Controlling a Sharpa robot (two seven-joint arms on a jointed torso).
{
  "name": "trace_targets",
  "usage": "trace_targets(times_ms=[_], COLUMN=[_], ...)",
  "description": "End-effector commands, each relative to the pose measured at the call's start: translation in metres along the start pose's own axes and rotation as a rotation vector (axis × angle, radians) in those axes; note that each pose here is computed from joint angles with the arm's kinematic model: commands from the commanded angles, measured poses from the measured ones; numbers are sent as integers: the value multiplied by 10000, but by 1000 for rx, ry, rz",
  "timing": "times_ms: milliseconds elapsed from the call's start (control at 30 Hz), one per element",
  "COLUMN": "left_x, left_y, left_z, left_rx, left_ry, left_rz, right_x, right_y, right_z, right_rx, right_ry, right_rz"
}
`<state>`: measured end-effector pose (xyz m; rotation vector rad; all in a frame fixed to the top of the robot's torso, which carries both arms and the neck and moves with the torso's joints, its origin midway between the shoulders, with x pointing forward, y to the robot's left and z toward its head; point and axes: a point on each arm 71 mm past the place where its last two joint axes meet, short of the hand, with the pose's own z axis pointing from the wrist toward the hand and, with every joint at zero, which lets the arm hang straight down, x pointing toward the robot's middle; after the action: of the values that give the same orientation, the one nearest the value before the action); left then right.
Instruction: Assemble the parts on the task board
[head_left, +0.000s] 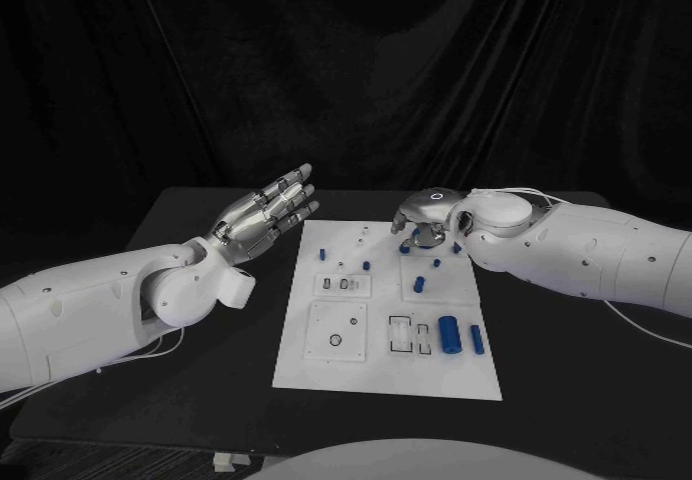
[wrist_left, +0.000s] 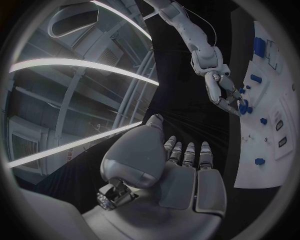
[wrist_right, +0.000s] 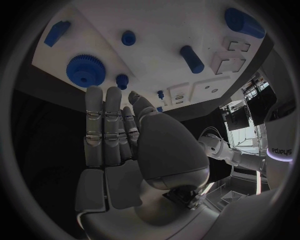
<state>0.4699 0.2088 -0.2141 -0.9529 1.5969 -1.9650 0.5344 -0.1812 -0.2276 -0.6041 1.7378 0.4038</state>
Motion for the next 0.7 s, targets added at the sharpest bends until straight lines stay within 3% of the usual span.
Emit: trace_targets(times_ms=[33, 700], left_x=[18, 1], left_y=[-14, 5], left_z=[16, 28], left_rx=[11, -4], left_ry=[18, 24], left_rz=[-8, -11], right_x=[25, 186], right_y=[-2, -38], right_z=[10, 31], right_rx=[-2, 15], right_ry=[-19, 0], right_rz=[-10, -3])
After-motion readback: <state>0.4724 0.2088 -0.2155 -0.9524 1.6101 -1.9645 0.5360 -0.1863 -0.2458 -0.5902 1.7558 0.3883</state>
